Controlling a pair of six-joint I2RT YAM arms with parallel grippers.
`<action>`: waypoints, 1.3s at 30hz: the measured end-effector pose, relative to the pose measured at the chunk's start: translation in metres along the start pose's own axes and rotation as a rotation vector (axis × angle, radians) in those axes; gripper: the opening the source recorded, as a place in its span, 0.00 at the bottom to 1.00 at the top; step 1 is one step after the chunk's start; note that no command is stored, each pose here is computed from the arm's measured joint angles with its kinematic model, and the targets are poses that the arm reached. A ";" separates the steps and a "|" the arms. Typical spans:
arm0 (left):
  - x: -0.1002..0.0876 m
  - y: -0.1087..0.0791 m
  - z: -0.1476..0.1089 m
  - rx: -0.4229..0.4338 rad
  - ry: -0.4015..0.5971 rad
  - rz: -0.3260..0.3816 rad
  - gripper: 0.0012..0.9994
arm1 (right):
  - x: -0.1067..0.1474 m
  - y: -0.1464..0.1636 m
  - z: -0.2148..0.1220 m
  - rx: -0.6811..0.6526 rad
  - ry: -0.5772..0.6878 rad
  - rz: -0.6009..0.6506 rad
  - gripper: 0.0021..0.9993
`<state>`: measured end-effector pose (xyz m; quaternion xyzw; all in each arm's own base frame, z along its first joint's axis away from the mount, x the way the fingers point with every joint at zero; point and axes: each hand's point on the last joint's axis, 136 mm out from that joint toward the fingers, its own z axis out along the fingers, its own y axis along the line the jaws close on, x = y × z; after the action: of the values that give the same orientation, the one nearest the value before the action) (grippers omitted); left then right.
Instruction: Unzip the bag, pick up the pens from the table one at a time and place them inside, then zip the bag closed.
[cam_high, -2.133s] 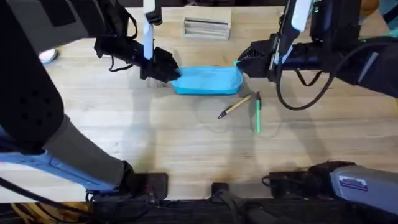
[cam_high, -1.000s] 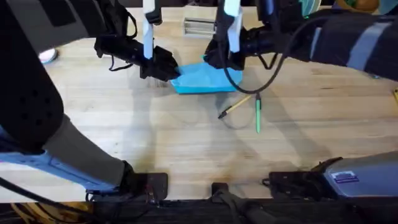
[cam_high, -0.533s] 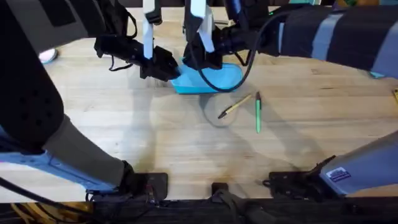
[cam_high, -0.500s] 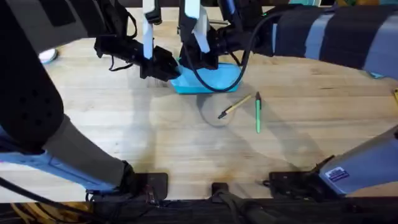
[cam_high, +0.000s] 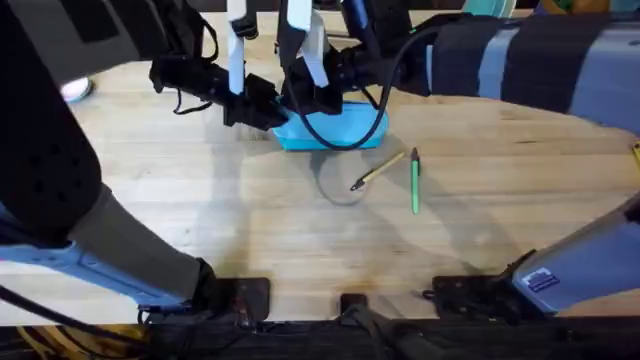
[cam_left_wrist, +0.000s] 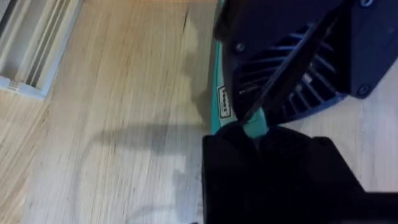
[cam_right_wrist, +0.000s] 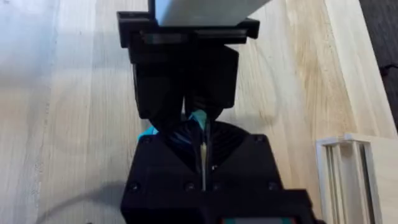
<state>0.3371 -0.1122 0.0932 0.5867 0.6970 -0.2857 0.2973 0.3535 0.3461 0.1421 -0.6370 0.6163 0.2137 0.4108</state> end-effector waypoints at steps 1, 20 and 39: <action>0.000 0.000 0.000 0.000 0.000 0.000 0.04 | 0.000 0.000 0.000 0.000 0.000 0.001 0.03; 0.000 -0.001 0.000 0.002 -0.003 -0.002 0.04 | 0.012 -0.024 -0.015 0.044 0.012 0.110 1.00; -0.001 -0.001 0.000 0.003 -0.005 0.000 0.28 | 0.050 -0.034 -0.102 0.113 0.168 0.410 1.00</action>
<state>0.3366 -0.1132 0.0939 0.5863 0.6958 -0.2884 0.2982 0.3694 0.2319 0.1703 -0.4903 0.7758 0.2040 0.3409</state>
